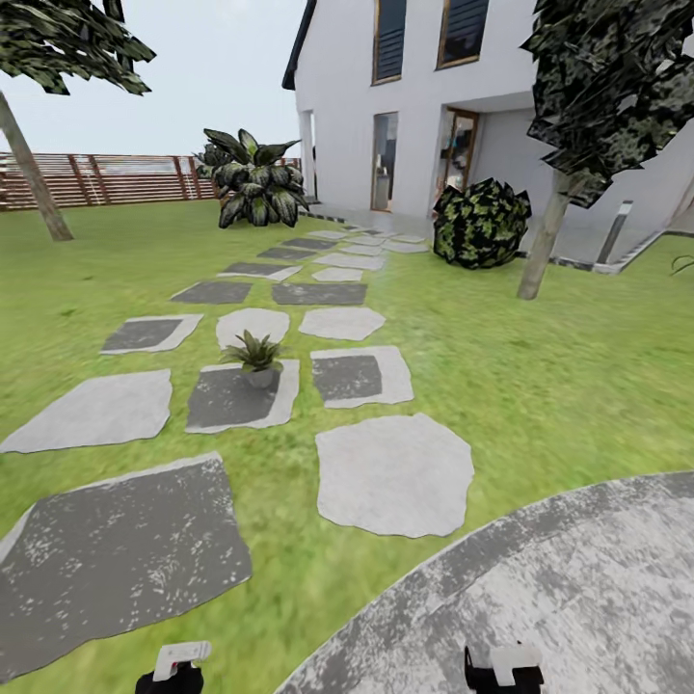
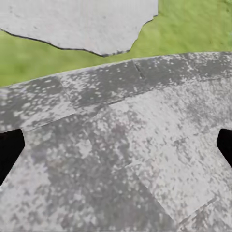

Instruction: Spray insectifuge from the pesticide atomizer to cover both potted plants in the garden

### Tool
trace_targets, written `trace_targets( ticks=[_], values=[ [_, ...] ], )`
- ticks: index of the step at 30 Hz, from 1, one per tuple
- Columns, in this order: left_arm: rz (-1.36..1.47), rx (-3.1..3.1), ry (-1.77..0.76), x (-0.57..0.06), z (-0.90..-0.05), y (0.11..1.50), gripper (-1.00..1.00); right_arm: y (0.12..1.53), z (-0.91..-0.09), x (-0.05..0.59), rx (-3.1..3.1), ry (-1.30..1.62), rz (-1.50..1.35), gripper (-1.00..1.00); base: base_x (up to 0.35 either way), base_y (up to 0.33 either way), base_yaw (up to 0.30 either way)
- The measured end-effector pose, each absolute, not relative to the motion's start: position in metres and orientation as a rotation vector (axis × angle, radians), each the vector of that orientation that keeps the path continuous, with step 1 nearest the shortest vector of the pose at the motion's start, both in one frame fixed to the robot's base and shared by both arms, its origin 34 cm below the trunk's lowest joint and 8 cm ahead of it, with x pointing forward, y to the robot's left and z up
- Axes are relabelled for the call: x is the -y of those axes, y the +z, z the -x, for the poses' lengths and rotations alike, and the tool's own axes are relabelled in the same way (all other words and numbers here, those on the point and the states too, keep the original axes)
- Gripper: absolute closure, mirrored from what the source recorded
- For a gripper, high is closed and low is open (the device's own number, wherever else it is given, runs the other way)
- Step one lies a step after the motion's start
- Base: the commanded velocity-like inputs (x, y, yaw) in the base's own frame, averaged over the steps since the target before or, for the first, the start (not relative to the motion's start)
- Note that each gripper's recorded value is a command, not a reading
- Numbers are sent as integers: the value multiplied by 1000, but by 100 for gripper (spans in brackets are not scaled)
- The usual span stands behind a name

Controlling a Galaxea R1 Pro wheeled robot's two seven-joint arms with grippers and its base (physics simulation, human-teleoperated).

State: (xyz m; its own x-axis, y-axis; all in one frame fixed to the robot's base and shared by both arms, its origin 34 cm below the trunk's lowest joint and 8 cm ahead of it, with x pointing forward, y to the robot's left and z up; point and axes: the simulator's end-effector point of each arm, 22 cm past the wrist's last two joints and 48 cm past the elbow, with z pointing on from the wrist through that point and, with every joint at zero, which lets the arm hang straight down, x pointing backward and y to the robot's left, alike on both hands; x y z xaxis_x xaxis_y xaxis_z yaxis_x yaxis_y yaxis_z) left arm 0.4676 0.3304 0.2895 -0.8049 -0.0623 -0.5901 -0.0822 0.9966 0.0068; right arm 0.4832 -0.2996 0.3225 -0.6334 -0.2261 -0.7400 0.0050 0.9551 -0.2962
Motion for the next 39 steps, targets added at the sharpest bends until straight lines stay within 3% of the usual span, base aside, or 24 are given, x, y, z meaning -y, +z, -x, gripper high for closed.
trace_targets(
  ticks=[7,39],
  values=[
    [101,-2509,42,-330,-468,290,100,322,-483,300,-2235,-342,155,-100,340,0,163],
    [101,-2509,42,-330,-468,290,100,323,-483,300,-2235,-342,155,-100,340,0,1]
  ],
)
